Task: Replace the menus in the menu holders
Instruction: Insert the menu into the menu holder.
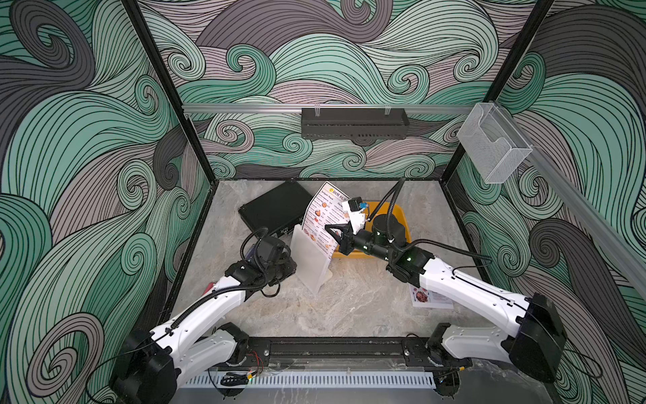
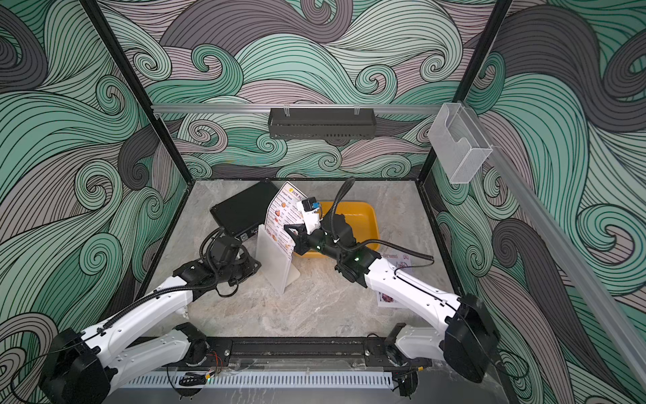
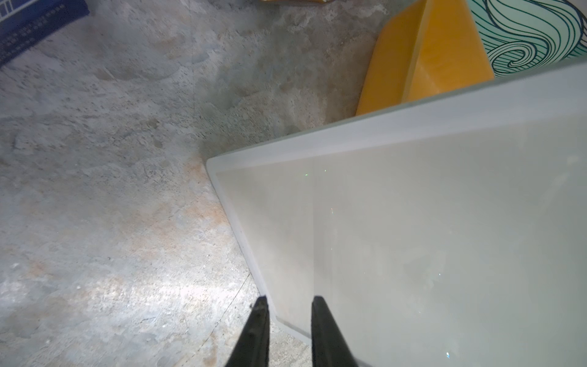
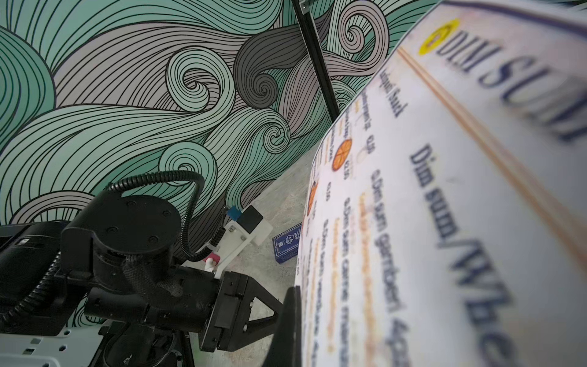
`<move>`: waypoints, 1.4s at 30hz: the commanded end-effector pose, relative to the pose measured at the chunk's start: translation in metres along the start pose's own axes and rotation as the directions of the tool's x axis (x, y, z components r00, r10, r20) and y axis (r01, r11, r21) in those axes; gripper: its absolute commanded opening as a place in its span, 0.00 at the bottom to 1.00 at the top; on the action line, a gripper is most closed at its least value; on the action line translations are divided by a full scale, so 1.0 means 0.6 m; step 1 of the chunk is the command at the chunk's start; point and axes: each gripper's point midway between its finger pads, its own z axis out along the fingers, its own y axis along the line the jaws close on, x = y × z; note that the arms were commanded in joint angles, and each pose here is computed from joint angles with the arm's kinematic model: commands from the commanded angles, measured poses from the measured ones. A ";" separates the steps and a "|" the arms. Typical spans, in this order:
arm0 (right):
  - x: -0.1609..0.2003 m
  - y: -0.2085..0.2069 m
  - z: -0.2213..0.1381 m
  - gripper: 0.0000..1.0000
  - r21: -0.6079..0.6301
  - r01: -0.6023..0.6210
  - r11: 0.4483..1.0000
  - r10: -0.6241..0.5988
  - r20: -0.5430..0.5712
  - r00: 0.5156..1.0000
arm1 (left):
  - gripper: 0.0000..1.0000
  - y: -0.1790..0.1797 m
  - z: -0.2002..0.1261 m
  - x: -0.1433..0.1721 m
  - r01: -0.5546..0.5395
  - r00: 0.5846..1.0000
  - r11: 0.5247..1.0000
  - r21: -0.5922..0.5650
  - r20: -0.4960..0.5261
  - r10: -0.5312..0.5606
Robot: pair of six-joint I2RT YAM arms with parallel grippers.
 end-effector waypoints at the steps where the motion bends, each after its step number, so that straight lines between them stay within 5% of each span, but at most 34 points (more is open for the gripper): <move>1: 0.002 0.011 0.010 0.00 -0.032 0.025 0.999 -0.026 -0.025 0.999 | 0.24 -0.024 -0.019 -0.014 -0.021 0.999 0.999 0.037 0.034 0.020; 42: -0.003 -0.004 0.038 0.00 -0.034 0.124 0.992 -0.125 -0.019 0.992 | 0.24 -0.017 -0.028 -0.016 -0.022 0.999 0.999 0.028 0.050 0.020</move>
